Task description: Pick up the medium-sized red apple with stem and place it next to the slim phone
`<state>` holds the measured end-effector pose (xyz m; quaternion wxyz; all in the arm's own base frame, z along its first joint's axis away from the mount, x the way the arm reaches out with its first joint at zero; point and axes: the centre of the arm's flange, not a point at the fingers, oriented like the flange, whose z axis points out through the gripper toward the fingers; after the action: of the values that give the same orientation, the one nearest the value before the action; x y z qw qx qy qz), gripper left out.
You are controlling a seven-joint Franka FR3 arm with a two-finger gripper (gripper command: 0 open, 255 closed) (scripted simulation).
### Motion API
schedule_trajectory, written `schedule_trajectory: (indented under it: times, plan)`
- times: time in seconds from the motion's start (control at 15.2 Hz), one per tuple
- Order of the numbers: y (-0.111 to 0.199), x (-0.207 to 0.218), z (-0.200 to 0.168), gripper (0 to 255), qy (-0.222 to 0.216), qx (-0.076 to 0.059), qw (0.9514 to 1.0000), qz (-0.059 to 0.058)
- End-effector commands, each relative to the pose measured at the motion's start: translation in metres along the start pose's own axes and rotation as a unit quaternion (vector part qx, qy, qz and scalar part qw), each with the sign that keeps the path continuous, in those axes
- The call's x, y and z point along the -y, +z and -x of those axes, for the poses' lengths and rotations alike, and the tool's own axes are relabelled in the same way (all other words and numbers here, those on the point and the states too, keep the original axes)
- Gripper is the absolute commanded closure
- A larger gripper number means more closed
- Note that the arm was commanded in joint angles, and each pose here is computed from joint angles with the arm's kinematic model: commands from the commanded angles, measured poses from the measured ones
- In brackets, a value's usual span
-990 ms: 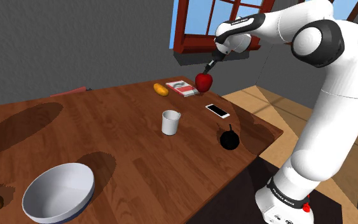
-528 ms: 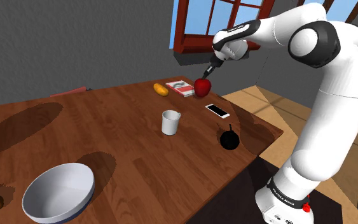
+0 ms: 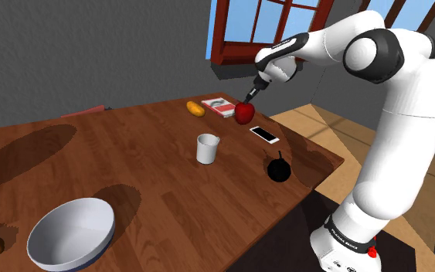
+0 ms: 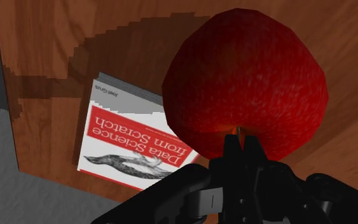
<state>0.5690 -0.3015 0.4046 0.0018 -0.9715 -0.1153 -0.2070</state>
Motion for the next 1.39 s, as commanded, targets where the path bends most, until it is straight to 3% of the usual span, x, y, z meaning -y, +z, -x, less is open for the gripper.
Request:
schedule_trajectory:
  times: [0.0,0.46,0.53,0.86,1.12,1.32]
  plan:
    - [0.006,0.001,0.002,255,0.0,0.0,1.0,0.0]
    - [0.006,0.001,0.002,255,0.0,0.0,1.0,0.0]
    - [0.006,0.001,0.002,0,0.0,0.0,1.0,0.0]
    - [0.006,0.001,0.002,0,0.0,0.0,1.0,0.0]
    - [-0.044,0.001,0.002,0,0.0,0.0,1.0,0.0]
    - [-0.044,0.001,0.002,0,0.0,0.0,1.0,0.0]
